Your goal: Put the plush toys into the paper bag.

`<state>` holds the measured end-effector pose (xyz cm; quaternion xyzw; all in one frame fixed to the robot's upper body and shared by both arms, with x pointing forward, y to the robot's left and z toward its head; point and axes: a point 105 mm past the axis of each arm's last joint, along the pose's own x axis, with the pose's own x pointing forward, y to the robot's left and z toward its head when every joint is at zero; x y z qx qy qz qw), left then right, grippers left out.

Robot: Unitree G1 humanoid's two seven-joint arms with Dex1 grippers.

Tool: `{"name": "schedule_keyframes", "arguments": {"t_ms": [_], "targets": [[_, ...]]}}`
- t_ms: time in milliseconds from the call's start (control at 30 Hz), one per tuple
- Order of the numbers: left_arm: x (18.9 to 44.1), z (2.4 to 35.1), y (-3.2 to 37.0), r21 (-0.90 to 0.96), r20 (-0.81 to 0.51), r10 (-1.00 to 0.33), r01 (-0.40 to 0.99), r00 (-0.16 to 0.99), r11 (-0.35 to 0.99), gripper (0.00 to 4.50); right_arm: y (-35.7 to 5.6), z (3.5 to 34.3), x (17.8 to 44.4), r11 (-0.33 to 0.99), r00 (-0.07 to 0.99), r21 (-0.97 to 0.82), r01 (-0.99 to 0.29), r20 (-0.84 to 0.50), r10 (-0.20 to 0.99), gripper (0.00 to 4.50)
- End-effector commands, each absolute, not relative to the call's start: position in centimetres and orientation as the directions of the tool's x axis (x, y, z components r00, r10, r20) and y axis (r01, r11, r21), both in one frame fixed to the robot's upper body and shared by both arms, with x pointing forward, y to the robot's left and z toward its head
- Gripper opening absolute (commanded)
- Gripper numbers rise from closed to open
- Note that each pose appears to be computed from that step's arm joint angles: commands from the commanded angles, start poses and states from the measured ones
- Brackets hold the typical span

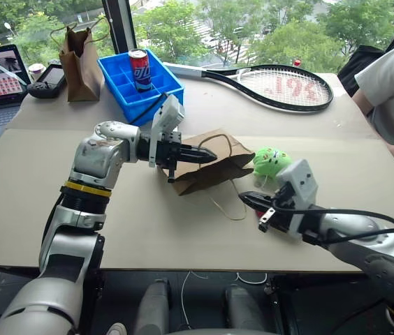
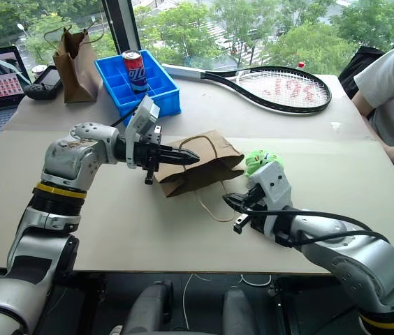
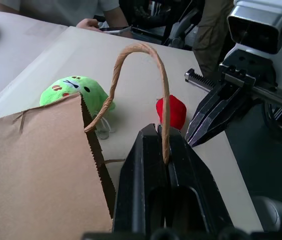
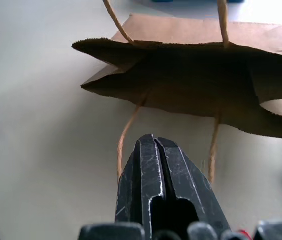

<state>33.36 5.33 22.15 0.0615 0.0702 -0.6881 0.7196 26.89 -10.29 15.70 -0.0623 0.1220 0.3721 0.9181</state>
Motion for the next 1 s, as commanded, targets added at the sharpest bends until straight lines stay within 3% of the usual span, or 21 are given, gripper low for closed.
{"name": "schedule_keyframes", "arguments": {"t_ms": [33, 267, 500, 767, 1000], "targets": [[32.7, 23.4, 5.1, 0.041, -0.171, -0.985, 0.999, 0.037, 0.031, 0.00, -9.5, 15.5, 29.4, 0.746, 0.737, -0.067, -0.663, -0.237, 0.634, 0.08], [32.9, 24.1, 4.6, 0.036, -0.139, -0.989, 0.999, 0.043, 0.038, 0.00, -7.3, 14.9, 32.8, 0.723, 0.734, -0.156, -0.674, -0.251, 0.630, 0.08], [32.9, 25.6, 4.4, 0.006, -0.061, -0.996, 0.998, 0.063, 0.063, 0.00, -6.5, 11.4, 34.7, 0.697, 0.724, -0.219, -0.683, -0.335, 0.603, 0.08], [34.3, 30.6, 6.2, -0.007, 0.084, -0.982, 0.985, 0.171, 0.171, 0.00, -6.0, 9.2, 34.3, 0.672, 0.702, -0.229, -0.704, -0.363, 0.612, 0.08], [34.2, 34.3, 7.1, 0.139, 0.097, -0.977, 0.969, 0.190, 0.203, 0.00, -5.4, 9.5, 33.7, 0.648, 0.683, -0.235, -0.725, -0.366, 0.631, 0.08]]}}
